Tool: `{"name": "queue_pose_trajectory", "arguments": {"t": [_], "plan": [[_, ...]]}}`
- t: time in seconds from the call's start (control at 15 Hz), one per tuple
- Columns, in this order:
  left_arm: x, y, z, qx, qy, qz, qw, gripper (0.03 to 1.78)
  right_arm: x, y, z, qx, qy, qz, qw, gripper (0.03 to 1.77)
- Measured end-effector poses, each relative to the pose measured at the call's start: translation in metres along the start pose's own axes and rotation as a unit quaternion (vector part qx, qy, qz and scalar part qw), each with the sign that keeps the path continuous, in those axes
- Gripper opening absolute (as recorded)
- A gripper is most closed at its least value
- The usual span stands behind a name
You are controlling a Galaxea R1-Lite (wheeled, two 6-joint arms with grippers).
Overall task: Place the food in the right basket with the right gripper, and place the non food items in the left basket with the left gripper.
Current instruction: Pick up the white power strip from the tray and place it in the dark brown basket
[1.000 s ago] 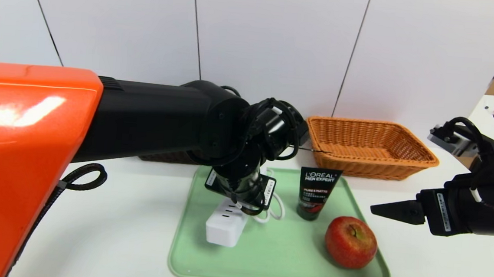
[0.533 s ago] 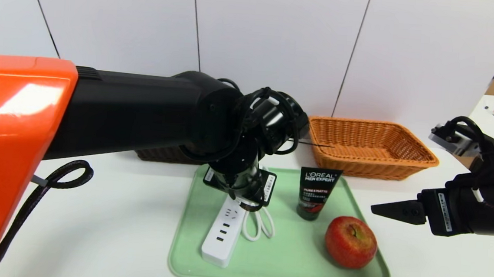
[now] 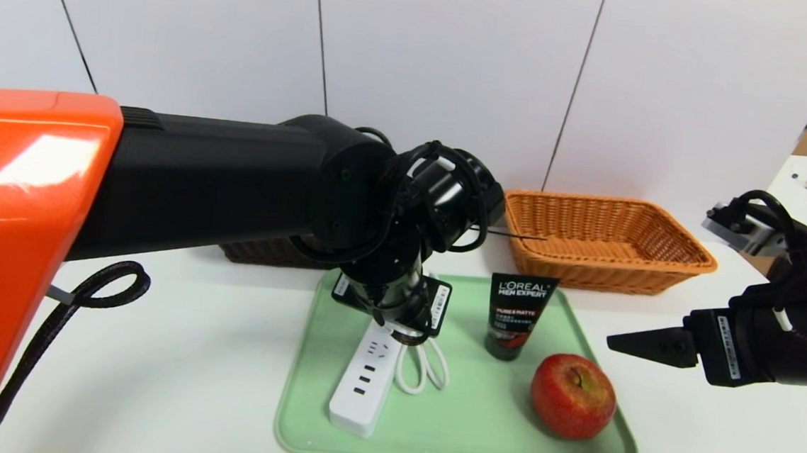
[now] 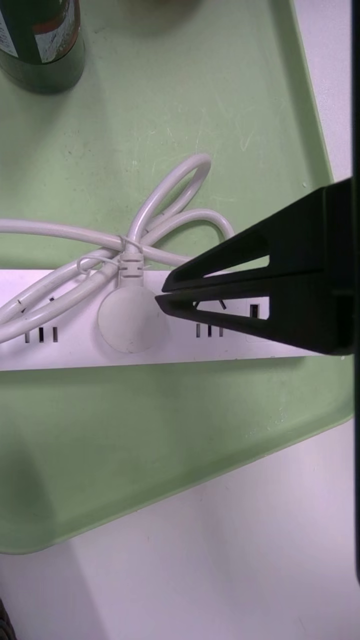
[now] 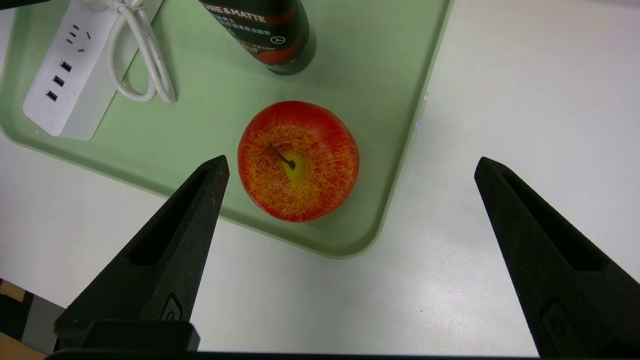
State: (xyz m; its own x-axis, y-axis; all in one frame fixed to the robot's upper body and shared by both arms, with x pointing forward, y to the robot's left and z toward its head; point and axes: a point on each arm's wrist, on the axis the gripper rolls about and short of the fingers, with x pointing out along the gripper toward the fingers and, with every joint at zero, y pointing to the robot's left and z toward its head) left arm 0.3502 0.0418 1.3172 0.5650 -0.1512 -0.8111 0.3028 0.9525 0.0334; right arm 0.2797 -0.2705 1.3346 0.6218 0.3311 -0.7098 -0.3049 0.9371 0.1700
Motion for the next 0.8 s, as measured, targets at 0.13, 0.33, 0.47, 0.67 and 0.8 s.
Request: {"name": "queue_pose_trajectory", "arguments": {"t": [0.13, 0.33, 0.47, 0.67, 0.8], "plan": [[0.0, 0.001, -0.001, 0.004, 0.003, 0.001, 1.0, 0.27, 0.0, 0.0, 0.0, 0.0, -0.001, 0.0, 1.0, 1.7], [-0.001, 0.001, -0.001, 0.004, 0.002, 0.002, 1.0, 0.72, -0.001, 0.0, 0.0, 0.0, -0.002, 0.0, 1.0, 1.7], [-0.002, 0.0, 0.001, 0.002, -0.001, 0.0, 1.0, 0.95, -0.001, 0.0, 0.0, 0.0, -0.002, 0.0, 1.0, 1.7], [-0.005, 0.0, 0.006, -0.006, -0.017, -0.001, 0.9998, 1.19, -0.001, 0.0, 0.0, 0.0, -0.002, 0.0, 1.0, 1.7], [-0.002, -0.003, 0.009, -0.011, -0.033, -0.004, 0.9994, 1.31, -0.001, 0.0, 0.0, 0.0, -0.002, 0.0, 1.0, 1.7]]}}
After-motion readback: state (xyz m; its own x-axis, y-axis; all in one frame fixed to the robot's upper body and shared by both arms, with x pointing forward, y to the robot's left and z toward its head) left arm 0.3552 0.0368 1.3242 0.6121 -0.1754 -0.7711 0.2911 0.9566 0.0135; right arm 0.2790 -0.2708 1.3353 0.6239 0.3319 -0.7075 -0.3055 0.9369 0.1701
